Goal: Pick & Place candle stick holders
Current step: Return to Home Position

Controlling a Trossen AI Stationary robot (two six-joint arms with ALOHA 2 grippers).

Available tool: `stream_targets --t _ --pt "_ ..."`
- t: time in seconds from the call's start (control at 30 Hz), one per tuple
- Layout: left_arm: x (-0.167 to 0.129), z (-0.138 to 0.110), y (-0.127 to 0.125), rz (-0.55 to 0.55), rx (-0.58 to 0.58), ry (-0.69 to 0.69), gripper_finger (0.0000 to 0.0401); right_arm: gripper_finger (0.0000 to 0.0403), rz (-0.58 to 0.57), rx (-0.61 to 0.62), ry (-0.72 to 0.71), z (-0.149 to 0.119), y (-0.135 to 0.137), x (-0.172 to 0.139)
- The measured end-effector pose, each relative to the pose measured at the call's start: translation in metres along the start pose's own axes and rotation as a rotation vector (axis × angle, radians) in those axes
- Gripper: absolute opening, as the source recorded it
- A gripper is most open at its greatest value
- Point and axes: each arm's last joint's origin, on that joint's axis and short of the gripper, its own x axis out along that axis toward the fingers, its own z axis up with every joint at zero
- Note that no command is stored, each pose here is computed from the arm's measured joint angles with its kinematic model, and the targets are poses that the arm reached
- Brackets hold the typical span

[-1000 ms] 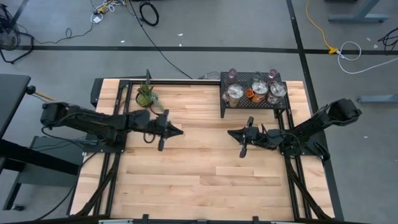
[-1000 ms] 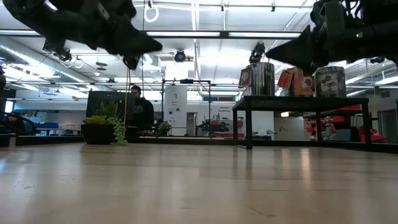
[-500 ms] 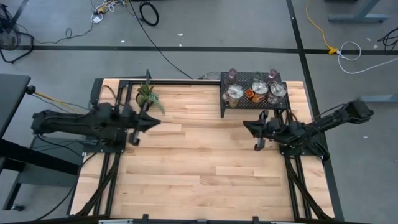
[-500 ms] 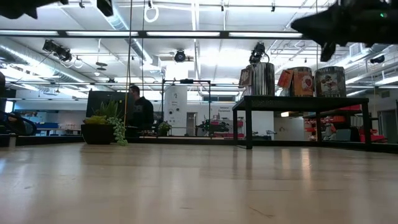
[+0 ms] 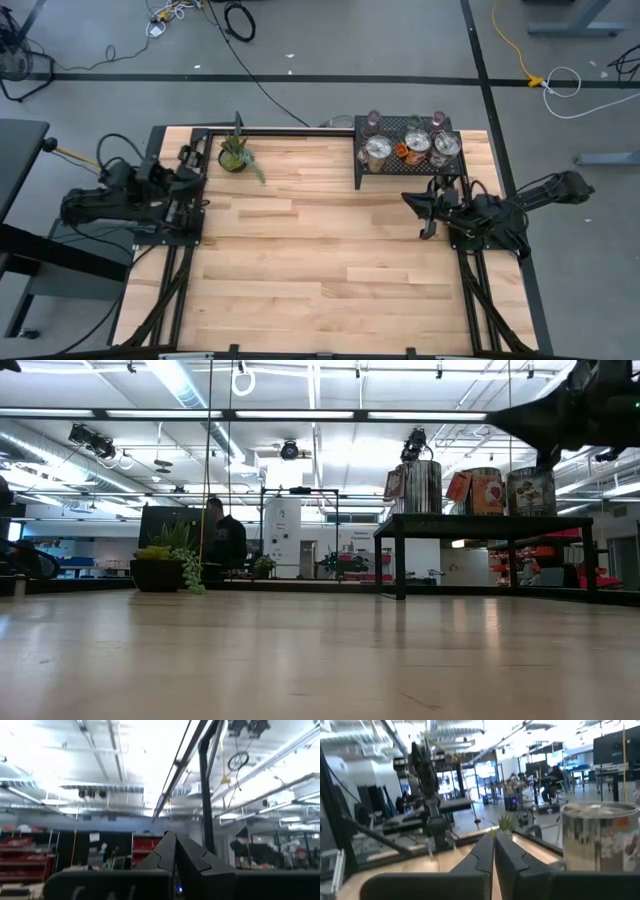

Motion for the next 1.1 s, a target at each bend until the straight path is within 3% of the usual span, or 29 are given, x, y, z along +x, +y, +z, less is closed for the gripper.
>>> stream_targets --t 0.57,0.97,1.03,1.1 --pt "-0.039 0.038 -0.007 -0.022 0.023 -0.257 0.0014 0.0018 0.015 0.259 -0.406 0.047 -0.018 -0.029" --pt "-0.04 0.04 -0.007 -0.025 0.023 -0.273 0.0014 0.0018 0.013 0.247 -0.391 0.045 -0.018 -0.029" --pt "-0.04 0.04 -0.007 -0.025 0.023 -0.272 0.0014 0.0018 -0.029 0.188 -0.356 0.042 -0.018 -0.027" --pt "-0.04 0.04 -0.007 -0.025 0.023 -0.272 0.0014 0.0018 -0.079 0.049 -0.277 0.034 -0.017 -0.025"
